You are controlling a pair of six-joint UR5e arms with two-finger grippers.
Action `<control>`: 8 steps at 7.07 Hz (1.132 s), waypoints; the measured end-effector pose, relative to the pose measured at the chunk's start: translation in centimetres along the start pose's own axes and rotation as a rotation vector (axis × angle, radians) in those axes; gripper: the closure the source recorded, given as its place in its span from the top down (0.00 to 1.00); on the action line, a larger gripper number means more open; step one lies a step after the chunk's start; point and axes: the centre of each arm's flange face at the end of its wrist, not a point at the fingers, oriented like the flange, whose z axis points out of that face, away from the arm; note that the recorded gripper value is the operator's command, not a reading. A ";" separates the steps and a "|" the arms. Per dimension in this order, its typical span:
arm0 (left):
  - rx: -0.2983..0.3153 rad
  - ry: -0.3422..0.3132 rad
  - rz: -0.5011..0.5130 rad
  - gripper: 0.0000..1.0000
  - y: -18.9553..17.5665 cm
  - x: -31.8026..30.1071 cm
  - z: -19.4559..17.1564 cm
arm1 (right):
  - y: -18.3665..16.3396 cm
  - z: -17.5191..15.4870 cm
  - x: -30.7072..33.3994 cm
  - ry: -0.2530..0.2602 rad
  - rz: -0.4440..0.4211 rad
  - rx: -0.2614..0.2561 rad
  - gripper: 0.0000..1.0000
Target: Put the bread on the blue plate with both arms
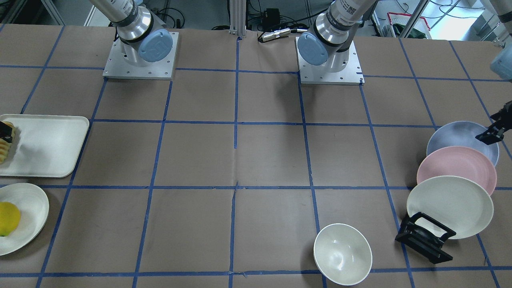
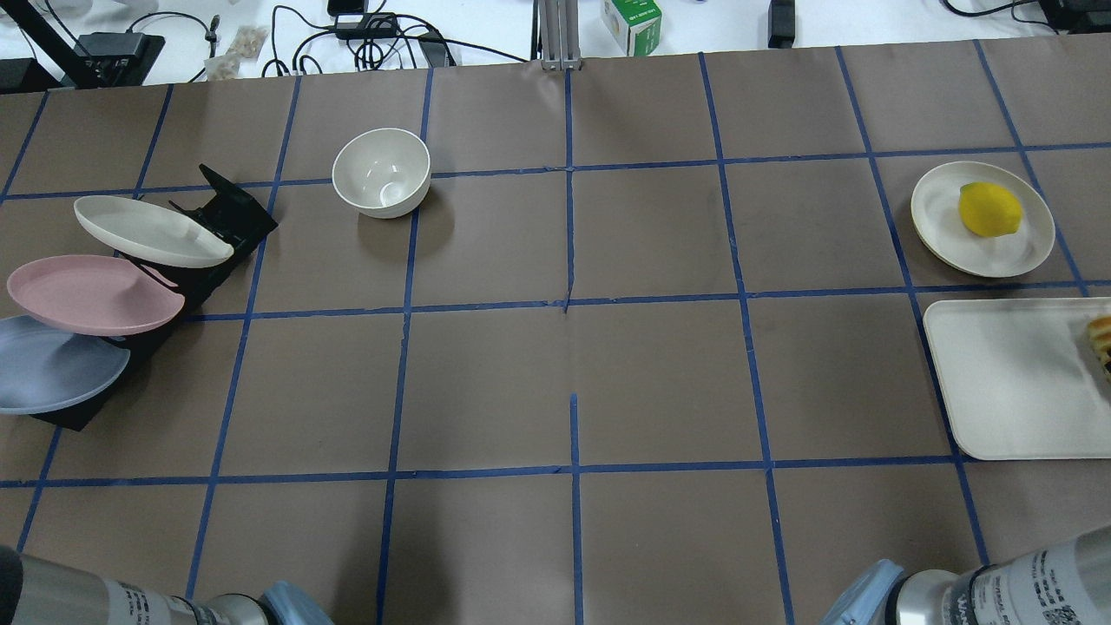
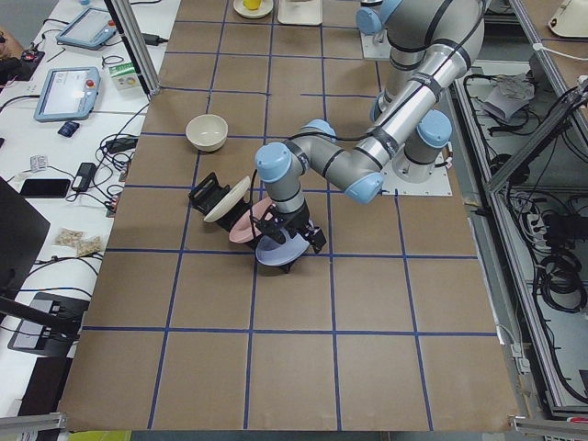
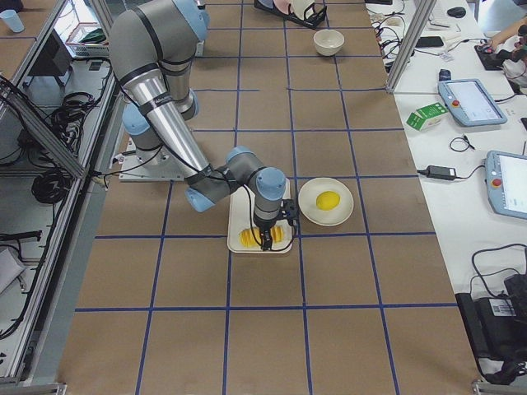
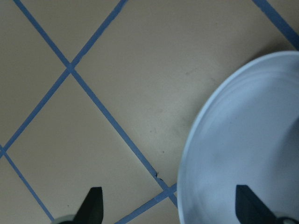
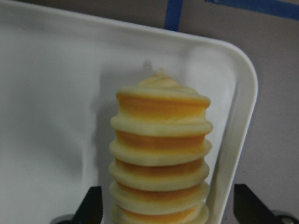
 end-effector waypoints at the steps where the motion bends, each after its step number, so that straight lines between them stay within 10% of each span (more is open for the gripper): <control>1: -0.002 -0.002 0.008 0.15 -0.2 0.1 0.4 | 0.0 0.3 0.0 -0.007 0.008 0.001 0.26; 2: -0.001 -0.003 0.012 0.01 -0.4 0.1 0.4 | -0.1 0.3 -0.1 -0.010 0.019 0.006 0.00; 8: 0.016 -0.011 0.047 0.00 -0.6 -2.9 -1.5 | -0.2 -8.3 -3.2 0.020 0.038 0.018 0.00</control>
